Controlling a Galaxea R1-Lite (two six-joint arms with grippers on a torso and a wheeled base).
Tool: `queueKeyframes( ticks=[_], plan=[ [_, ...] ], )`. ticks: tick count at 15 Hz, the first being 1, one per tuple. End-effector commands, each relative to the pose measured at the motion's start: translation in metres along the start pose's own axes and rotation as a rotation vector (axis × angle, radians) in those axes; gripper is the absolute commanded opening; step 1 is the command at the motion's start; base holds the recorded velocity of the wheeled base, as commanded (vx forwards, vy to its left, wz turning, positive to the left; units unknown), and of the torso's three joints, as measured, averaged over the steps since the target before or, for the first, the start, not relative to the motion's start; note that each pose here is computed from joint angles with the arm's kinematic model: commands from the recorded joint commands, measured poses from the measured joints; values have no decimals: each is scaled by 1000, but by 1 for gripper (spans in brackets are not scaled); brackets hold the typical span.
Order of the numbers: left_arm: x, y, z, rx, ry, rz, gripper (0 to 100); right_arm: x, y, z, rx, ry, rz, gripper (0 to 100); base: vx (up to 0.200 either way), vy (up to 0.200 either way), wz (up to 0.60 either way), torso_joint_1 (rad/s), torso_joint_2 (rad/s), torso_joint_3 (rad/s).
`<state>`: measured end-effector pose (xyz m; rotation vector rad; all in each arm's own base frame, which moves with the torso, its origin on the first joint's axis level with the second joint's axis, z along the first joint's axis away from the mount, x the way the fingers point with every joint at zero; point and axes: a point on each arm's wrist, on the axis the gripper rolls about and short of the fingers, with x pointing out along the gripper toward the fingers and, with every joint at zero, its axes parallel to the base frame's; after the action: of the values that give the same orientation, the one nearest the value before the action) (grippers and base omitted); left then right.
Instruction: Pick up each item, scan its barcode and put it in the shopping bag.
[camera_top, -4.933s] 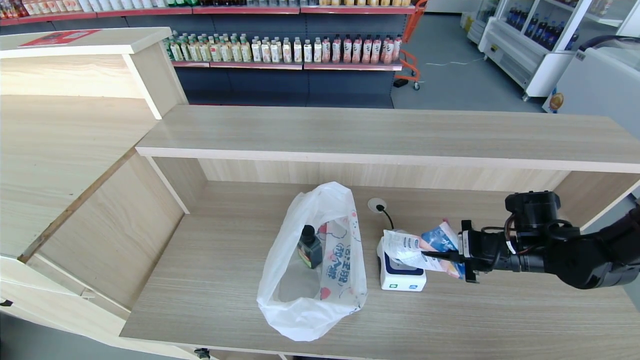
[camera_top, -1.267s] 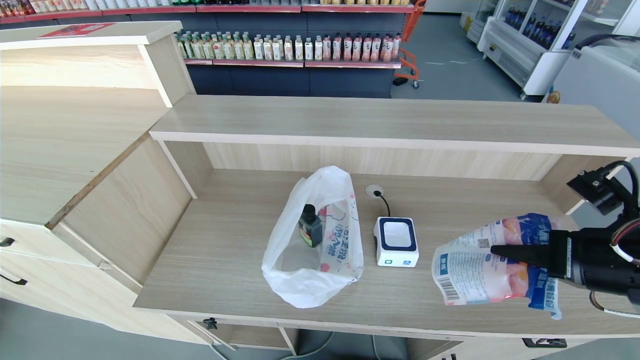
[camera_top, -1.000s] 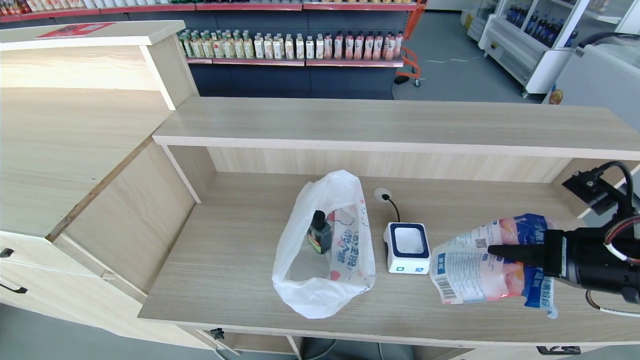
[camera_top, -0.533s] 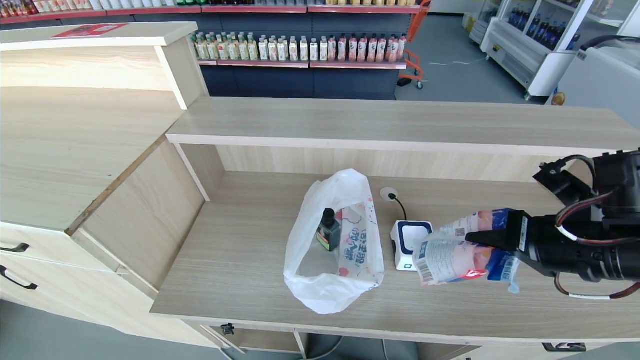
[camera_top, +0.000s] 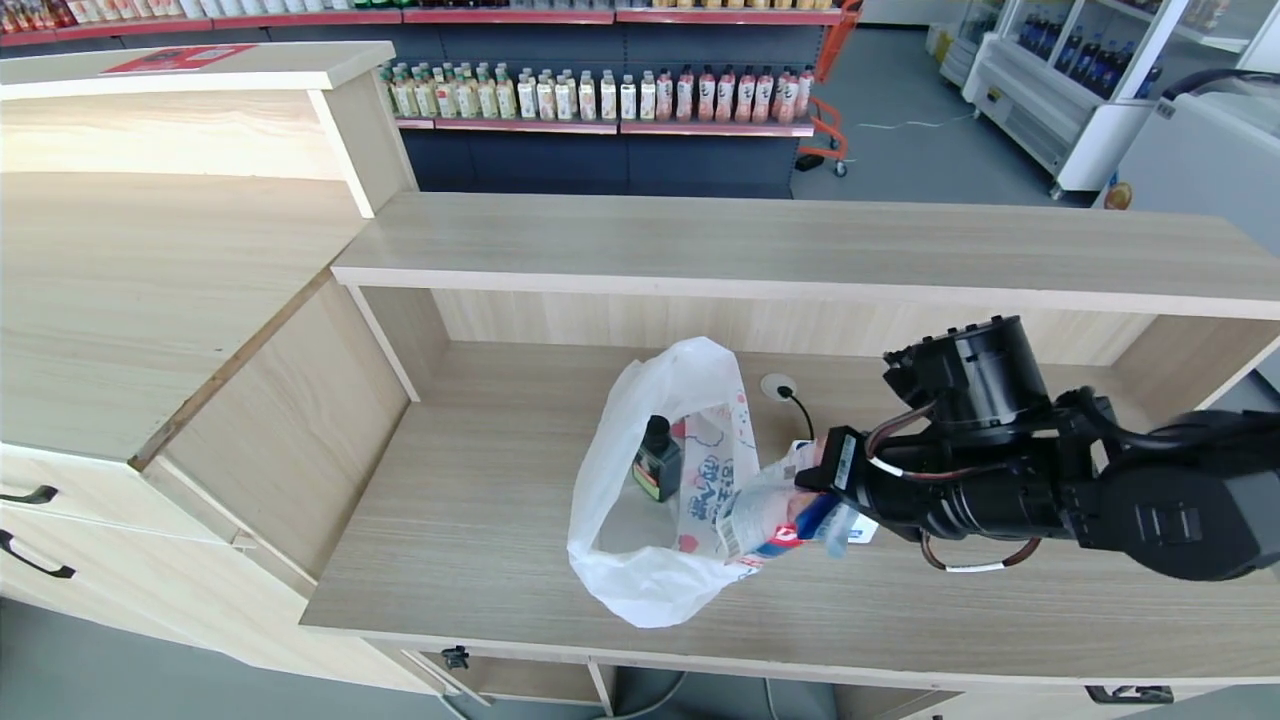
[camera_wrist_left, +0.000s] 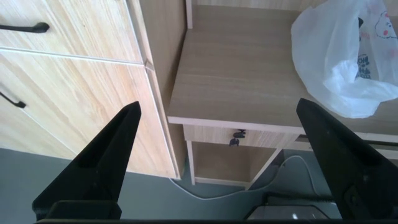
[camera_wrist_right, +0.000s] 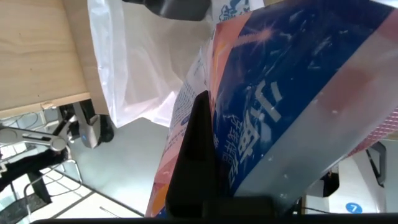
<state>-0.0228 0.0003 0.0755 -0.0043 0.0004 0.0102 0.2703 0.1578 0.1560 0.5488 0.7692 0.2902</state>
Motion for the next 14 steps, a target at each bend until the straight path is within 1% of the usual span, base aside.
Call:
queueKeyframes(
  ticks=[1, 3, 6, 10, 12, 14],
  plan=[
    [0, 0, 0, 0, 0, 1, 100, 39, -9, -15, -8, 52, -46, 0, 0, 0, 0, 0, 0, 0],
    [0, 0, 0, 0, 0, 1, 100, 51, -11, -19, -13, 46, -59, 0, 0, 0, 0, 0, 0, 0],
    [0, 0, 0, 0, 0, 2, 100, 69, -12, -26, -21, 34, -41, 0, 0, 0, 0, 0, 0, 0],
    [0, 0, 0, 0, 0, 2, 100, 78, 4, -17, -25, -38, 48, 0, 0, 0, 0, 0, 0, 0],
    [0, 0, 0, 0, 0, 2, 100, 83, 10, -12, -25, -52, 65, 0, 0, 0, 0, 0, 0, 0],
    [0, 0, 0, 0, 0, 1, 100, 91, 6, -17, -25, -37, 45, 0, 0, 0, 0, 0, 0, 0]
  ],
)
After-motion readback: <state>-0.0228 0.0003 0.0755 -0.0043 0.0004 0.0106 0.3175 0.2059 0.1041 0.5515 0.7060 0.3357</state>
